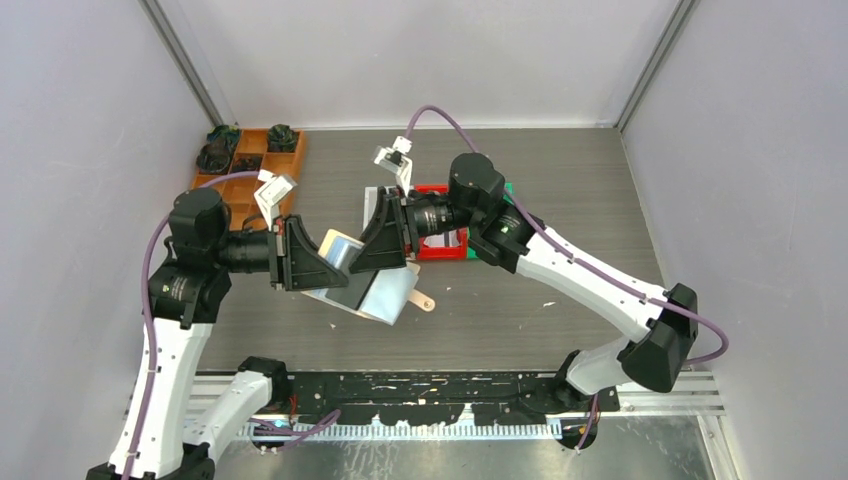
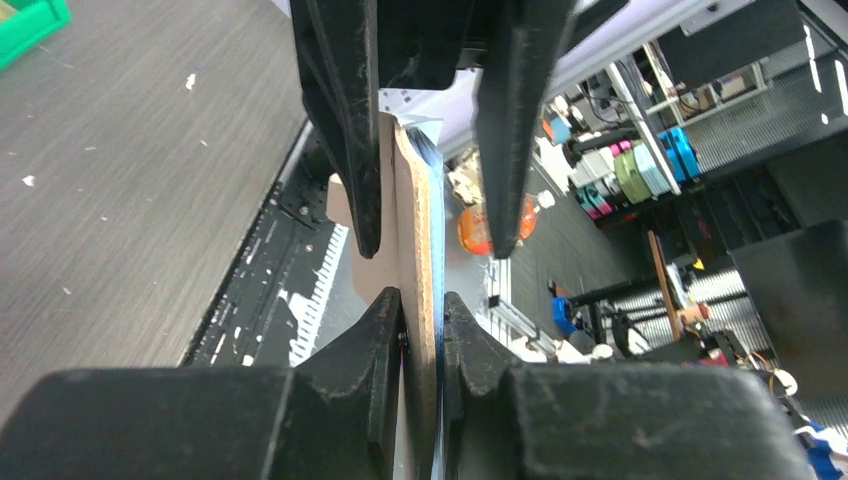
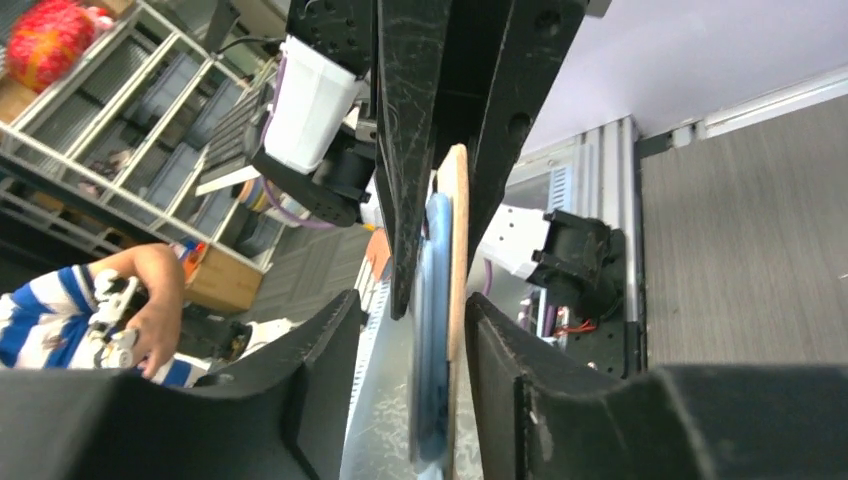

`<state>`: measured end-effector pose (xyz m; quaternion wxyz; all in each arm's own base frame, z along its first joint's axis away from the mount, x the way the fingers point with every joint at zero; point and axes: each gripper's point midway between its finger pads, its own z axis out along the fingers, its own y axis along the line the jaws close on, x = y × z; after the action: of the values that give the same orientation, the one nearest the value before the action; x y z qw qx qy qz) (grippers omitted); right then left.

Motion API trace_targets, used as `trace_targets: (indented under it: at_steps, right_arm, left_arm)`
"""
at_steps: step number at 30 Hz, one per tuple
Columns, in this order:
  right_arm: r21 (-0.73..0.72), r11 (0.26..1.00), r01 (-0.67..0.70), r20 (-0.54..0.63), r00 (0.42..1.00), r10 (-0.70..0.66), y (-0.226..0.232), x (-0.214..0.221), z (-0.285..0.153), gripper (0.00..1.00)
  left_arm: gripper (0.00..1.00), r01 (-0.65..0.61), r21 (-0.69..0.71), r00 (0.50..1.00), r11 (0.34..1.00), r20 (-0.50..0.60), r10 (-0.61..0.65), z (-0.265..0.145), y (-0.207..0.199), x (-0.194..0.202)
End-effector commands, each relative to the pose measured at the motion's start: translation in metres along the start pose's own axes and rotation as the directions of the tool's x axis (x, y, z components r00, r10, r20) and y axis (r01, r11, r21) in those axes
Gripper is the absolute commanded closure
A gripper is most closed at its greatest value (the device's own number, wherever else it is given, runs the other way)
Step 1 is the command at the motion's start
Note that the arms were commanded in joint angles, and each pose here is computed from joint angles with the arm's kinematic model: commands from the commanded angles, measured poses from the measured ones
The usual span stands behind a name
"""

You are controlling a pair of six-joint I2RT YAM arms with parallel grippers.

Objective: Take the credit cards out of the card holder
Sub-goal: Remove the credit card from the card holder.

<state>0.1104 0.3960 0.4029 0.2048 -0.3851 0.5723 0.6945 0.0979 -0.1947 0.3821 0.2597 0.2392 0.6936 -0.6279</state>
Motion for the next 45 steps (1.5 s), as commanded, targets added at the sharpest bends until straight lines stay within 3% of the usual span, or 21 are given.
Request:
trace_targets:
  at_steps: [1,5,9,15,21,30,35,45]
  right_arm:
    - [0.142,0.983,0.118,0.222,0.964,-0.148,0.019,-0.059,-0.025,0.47]
    - [0.374,0.926,0.043,0.468,0.853,-0.229,0.013,-0.101,-0.083,0.44]
    - [0.408,0.913,0.009,0.563,0.784,-0.259,0.034,-0.101,-0.110,0.49]
    - [0.152,0.987,-0.055,0.555,0.831,-0.040,0.044,-0.065,-0.076,0.50]
    - [0.084,0.988,-0.128,0.433,0.898,0.080,0.022,-0.019,-0.038,0.53]
    - [0.100,0.982,-0.158,0.394,0.913,0.107,0.003,0.008,-0.032,0.56]
    - [0.129,0.981,-0.148,0.427,0.901,0.080,-0.005,0.000,-0.032,0.56]
    - [0.131,0.979,-0.156,0.512,0.856,0.068,-0.013,-0.023,-0.036,0.67]
  left_arm:
    - [0.99,-0.058,-0.068,0.997,0.996,0.037,0.061,0.000,0.008,-0.009]
    - [1.00,-0.080,-0.161,0.992,0.984,0.081,0.094,-0.001,0.019,-0.020]
    - [1.00,-0.071,-0.216,0.987,0.974,0.124,0.099,-0.003,0.026,-0.030]
    - [1.00,-0.059,-0.214,0.984,0.975,0.154,0.093,-0.002,0.024,-0.036]
    - [1.00,-0.054,-0.177,0.985,0.983,0.152,0.082,-0.001,0.014,-0.036]
    - [1.00,-0.045,-0.138,0.988,0.989,0.141,0.064,-0.001,0.004,-0.036]
    - [1.00,-0.050,-0.109,0.989,0.993,0.134,0.065,-0.001,-0.003,-0.035]
    - [1.00,-0.018,-0.046,0.994,0.999,0.106,0.023,0.001,-0.010,-0.030]
